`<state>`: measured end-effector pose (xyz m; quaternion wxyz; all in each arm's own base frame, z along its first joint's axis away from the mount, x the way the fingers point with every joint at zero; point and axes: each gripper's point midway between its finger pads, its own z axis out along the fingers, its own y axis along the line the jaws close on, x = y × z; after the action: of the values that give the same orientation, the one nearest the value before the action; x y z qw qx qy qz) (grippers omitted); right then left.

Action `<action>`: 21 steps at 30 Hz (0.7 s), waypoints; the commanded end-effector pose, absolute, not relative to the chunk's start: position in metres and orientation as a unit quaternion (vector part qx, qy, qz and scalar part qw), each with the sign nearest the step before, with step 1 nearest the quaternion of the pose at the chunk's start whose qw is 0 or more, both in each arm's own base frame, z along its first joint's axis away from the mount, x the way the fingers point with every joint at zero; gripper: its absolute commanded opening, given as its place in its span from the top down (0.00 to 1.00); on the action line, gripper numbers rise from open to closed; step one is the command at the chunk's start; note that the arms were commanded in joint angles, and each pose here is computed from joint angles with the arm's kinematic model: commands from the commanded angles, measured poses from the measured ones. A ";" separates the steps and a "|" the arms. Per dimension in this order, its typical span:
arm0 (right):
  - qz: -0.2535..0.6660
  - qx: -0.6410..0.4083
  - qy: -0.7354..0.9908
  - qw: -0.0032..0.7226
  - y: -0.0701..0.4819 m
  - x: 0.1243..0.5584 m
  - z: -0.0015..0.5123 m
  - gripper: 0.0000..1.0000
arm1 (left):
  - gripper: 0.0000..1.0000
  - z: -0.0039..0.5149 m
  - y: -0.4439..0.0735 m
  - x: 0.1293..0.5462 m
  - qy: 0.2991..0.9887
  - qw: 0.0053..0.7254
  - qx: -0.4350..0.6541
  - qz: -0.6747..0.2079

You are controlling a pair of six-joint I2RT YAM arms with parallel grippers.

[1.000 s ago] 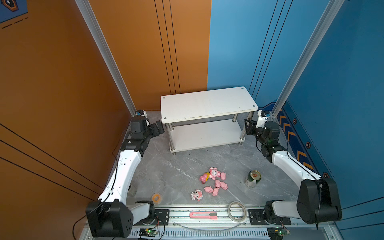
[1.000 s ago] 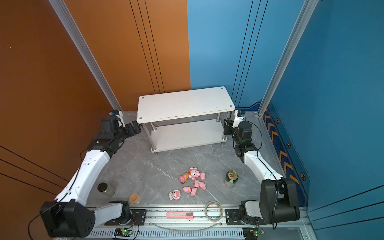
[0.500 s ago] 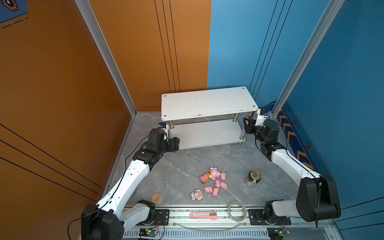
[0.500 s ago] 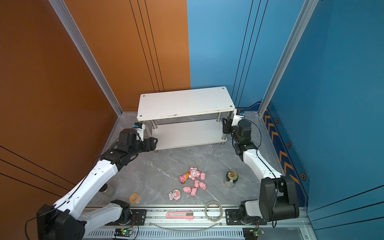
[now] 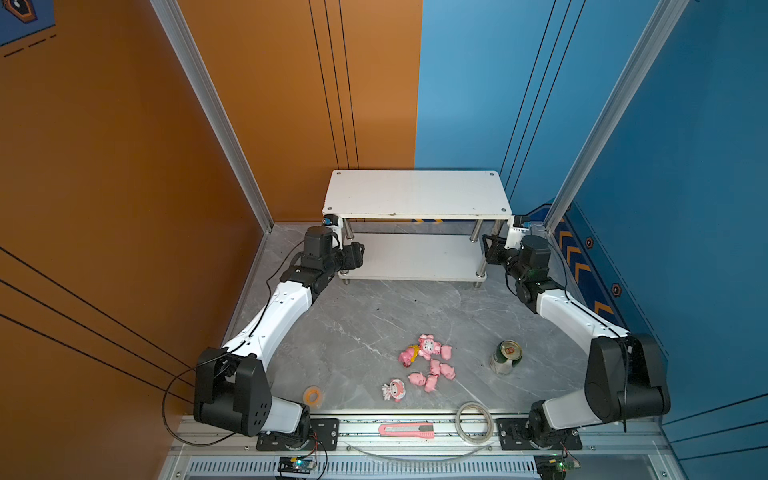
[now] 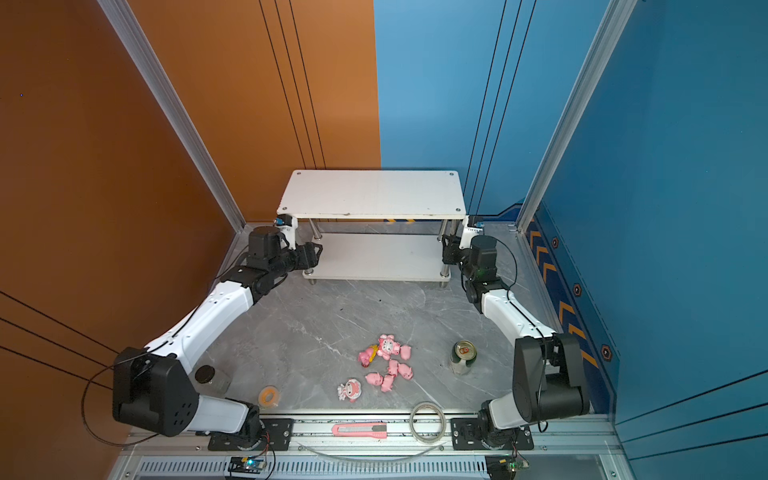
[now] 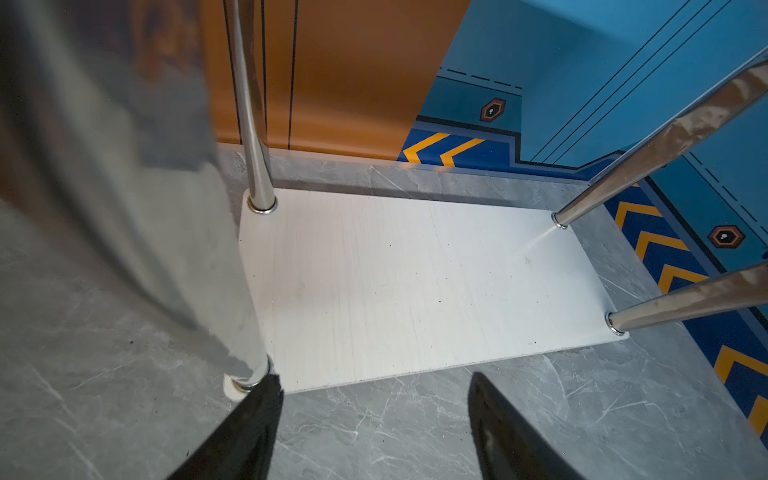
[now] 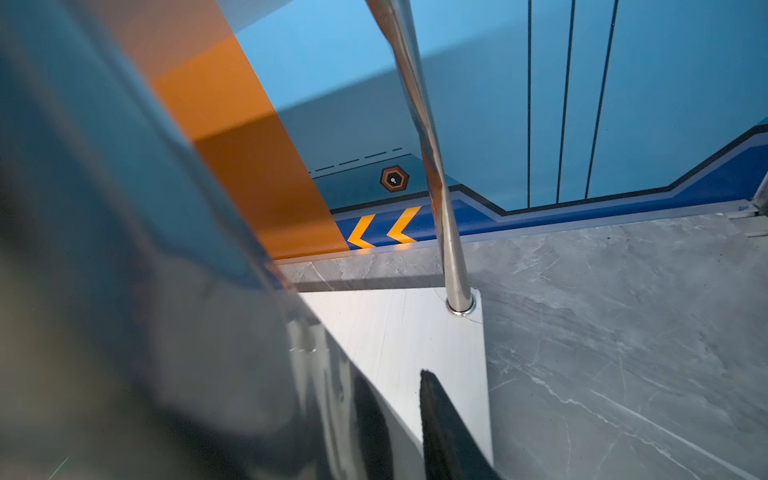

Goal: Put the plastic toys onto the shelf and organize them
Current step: 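Push the white shelf farther from the robot with both grippers, then move the right gripper over the pink toys while the left gripper releases the shelf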

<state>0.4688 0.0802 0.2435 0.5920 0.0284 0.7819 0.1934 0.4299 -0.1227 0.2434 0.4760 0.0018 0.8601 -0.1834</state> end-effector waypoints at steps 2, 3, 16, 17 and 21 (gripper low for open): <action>0.194 0.021 0.778 0.598 0.078 0.480 0.257 0.63 | 0.25 0.248 -0.122 0.423 0.858 0.483 0.018 -0.173; 0.197 0.019 0.777 0.598 0.080 0.480 0.258 0.63 | 0.25 0.246 -0.119 0.424 0.859 0.482 0.014 -0.174; 0.173 0.031 0.803 0.570 0.082 0.392 0.253 0.59 | 0.17 0.247 -0.134 0.371 0.859 0.484 0.008 -0.165; 0.167 0.032 0.809 0.563 0.083 0.381 0.247 0.59 | 0.15 0.238 -0.132 0.361 0.867 0.473 0.006 -0.158; 0.132 0.034 0.838 0.528 0.086 0.334 0.219 0.56 | 0.02 0.222 -0.125 0.331 0.868 0.474 -0.006 -0.149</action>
<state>0.3619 0.0957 0.2665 0.5866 0.0161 0.7880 0.1865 0.3466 -0.1394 0.2454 0.4880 0.0196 0.8538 -0.1801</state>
